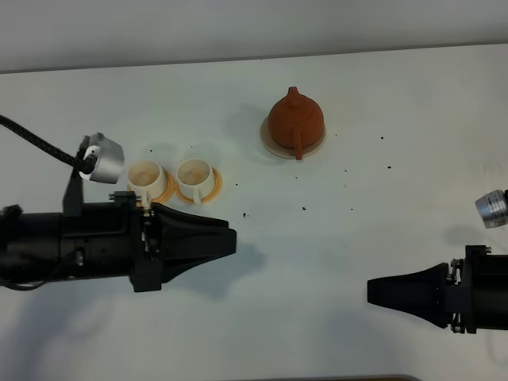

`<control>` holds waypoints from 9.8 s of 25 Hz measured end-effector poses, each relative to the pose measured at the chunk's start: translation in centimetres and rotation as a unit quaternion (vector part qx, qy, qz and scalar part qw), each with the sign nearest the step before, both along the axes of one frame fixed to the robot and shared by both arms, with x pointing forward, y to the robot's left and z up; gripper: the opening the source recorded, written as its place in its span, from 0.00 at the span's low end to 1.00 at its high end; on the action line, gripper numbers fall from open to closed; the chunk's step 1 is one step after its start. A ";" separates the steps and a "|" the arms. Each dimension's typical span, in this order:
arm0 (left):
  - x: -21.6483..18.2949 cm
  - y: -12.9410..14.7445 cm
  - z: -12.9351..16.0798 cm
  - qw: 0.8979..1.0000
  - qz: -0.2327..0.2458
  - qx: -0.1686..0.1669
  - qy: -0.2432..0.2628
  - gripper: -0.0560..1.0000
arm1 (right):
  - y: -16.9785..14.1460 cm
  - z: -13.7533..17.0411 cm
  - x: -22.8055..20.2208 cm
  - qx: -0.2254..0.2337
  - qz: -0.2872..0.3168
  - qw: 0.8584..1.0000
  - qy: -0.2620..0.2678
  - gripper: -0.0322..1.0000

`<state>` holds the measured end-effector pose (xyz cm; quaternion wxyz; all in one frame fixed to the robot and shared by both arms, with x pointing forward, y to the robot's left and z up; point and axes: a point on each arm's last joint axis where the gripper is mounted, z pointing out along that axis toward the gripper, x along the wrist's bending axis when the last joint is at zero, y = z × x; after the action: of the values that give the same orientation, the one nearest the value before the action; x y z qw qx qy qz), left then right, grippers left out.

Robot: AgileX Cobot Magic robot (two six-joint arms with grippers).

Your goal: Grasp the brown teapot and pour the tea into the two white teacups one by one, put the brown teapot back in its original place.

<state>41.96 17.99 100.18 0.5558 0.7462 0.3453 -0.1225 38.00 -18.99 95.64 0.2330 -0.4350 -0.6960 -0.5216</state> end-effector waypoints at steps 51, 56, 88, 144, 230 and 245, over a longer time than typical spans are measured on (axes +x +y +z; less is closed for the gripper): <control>-14.6 11.5 4.1 0.868 0.338 0.365 -0.009 0.30 | 0.3 2.6 3.7 -0.024 -0.017 0.996 -0.087 0.27; -16.3 12.0 4.4 0.849 0.403 0.338 -0.036 0.30 | 0.4 3.1 4.2 -0.027 -0.021 0.994 -0.100 0.27; -19.4 12.1 4.5 0.808 0.499 0.296 -0.097 0.30 | 8.4 13.5 9.5 -0.182 -0.009 0.967 -0.180 0.27; -19.4 12.2 4.5 0.804 0.502 0.302 -0.098 0.30 | 23.1 0.3 24.3 -0.496 -0.066 0.865 -0.029 0.38; -19.4 12.8 4.5 0.783 0.516 0.331 -0.106 0.30 | 23.0 -1.9 25.7 -0.517 -0.098 0.851 -0.012 0.24; -19.4 12.8 4.5 0.783 0.516 0.331 -0.106 0.30 | 23.0 -2.2 25.7 -0.519 -0.088 0.850 -0.012 0.12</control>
<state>22.53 30.84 104.67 0.2881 0.6031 0.6372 0.3838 63.69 4.02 93.43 -0.0816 -0.5459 -0.8269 -0.1075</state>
